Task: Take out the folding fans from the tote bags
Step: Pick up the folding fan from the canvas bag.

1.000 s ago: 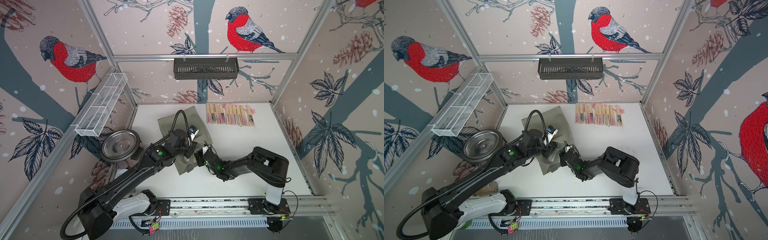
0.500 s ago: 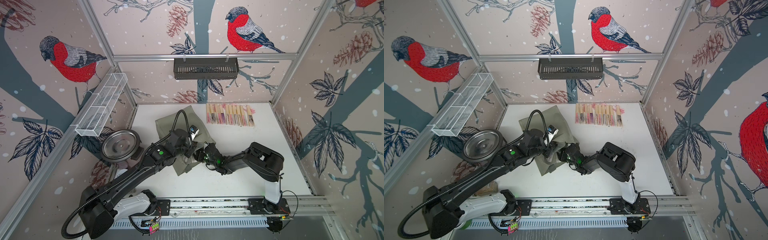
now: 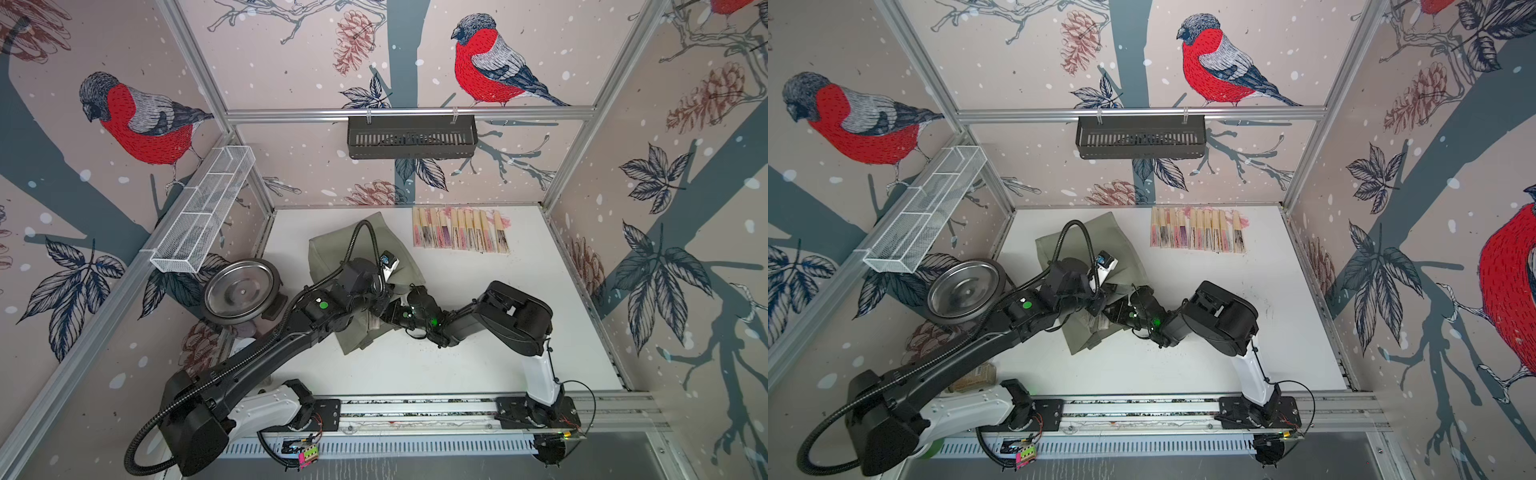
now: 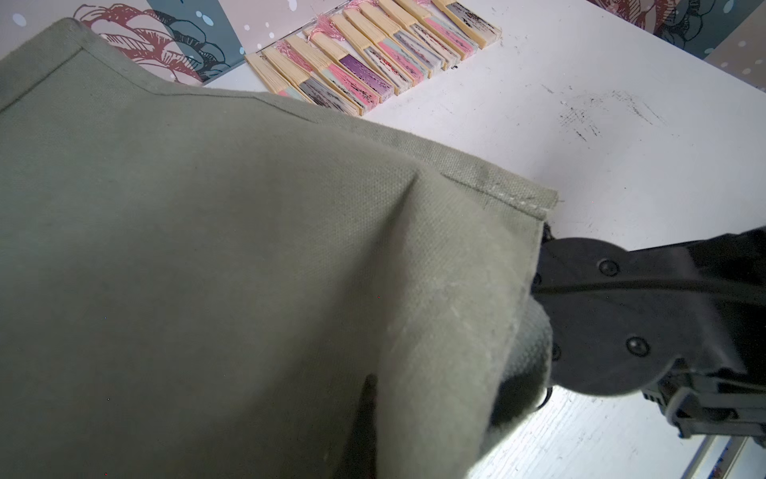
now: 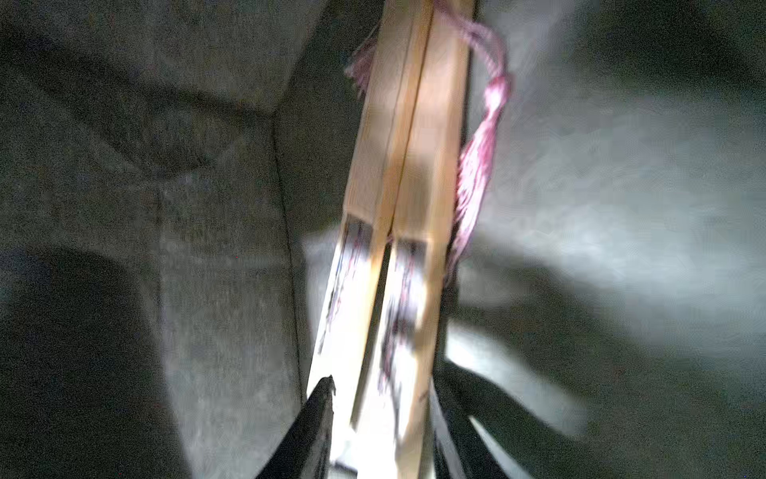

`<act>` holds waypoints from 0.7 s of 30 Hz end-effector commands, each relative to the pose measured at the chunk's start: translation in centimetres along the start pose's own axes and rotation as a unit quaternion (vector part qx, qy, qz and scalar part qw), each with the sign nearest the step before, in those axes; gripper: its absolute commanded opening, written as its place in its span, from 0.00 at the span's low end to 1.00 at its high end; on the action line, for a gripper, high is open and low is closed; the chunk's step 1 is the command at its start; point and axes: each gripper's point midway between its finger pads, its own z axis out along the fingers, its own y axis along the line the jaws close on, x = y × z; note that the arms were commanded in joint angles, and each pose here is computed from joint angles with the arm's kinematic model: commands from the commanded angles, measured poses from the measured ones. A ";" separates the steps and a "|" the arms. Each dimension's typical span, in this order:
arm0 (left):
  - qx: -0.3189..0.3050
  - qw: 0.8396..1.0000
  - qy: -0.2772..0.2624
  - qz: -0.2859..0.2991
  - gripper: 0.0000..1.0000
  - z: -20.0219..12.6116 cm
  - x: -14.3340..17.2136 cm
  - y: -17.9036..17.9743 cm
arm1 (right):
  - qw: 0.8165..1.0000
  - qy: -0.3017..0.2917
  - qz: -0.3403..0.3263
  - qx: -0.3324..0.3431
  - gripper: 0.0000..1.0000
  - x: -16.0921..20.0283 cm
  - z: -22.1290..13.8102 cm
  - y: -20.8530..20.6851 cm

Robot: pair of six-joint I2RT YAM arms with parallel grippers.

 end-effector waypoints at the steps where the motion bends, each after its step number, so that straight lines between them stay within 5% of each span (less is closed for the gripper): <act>1: 0.012 1.000 -0.009 0.000 0.00 -0.1 -0.6 -0.5 | 0.999 0.035 0.000 0.012 0.42 1.5 0.5 -0.4; 21: 0.012 1.000 -0.005 0.000 0.00 0.1 -0.4 -0.5 | 0.998 0.028 0.012 -0.051 0.38 0.7 1.9 2.3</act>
